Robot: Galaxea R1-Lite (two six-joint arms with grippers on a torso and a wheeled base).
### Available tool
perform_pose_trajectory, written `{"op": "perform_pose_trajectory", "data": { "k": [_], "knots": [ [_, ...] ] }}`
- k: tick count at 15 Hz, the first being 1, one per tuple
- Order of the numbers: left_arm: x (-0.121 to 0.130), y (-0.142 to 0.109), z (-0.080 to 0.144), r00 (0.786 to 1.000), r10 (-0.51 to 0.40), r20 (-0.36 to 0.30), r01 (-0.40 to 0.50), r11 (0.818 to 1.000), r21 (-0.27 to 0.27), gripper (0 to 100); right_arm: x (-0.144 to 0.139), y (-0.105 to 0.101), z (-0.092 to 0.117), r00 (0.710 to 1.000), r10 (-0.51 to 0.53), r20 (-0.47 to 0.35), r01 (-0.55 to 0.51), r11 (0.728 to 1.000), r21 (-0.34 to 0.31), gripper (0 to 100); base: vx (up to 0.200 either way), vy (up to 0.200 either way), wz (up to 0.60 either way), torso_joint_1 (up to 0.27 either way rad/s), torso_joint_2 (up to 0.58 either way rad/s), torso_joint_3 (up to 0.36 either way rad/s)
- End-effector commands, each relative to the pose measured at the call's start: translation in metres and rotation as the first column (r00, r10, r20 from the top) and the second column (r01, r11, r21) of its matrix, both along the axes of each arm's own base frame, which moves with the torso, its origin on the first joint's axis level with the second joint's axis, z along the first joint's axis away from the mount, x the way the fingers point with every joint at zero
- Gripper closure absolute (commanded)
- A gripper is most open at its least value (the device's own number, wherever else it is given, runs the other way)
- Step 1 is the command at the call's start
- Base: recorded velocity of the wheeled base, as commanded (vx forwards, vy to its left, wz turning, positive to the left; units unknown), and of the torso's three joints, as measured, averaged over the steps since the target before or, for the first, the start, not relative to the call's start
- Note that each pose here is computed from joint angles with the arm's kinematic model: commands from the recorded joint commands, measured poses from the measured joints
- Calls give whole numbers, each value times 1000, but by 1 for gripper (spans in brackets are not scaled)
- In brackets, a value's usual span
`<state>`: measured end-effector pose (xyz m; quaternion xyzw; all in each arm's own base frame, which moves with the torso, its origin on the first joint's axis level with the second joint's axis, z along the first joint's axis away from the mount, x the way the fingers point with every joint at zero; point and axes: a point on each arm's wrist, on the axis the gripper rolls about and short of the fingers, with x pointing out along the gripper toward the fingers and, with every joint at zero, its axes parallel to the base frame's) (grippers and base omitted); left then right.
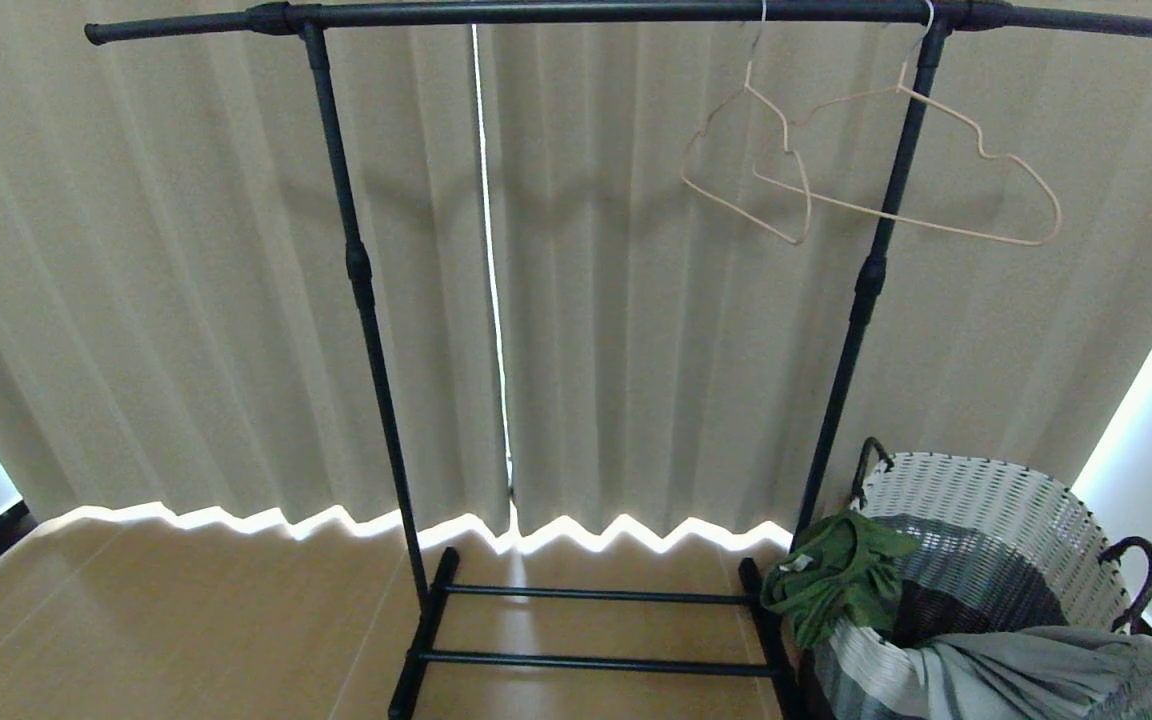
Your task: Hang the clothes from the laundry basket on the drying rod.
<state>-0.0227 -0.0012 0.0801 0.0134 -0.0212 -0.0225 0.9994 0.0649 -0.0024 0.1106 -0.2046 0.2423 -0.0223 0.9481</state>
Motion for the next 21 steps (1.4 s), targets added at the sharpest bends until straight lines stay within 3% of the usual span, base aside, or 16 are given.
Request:
{"op": "perform_pose_trajectory", "data": {
  "k": [1,13,21],
  "knots": [
    [0,0,0,1000,0,-2,0,1000,0,0,0,0,0,1000,1,-2,-1,1000,-1,100,0,0,0,0,0,0],
    [0,0,0,1000,2,0,-2,1000,19,0,1,1,0,1000,13,-1,-13,1000,1,100,0,0,0,0,0,0],
    [0,0,0,1000,-31,0,31,999,9,0,8,5,7,982,187,6,-186,978,92,100,0,0,0,0,0,0]
  ]
}}
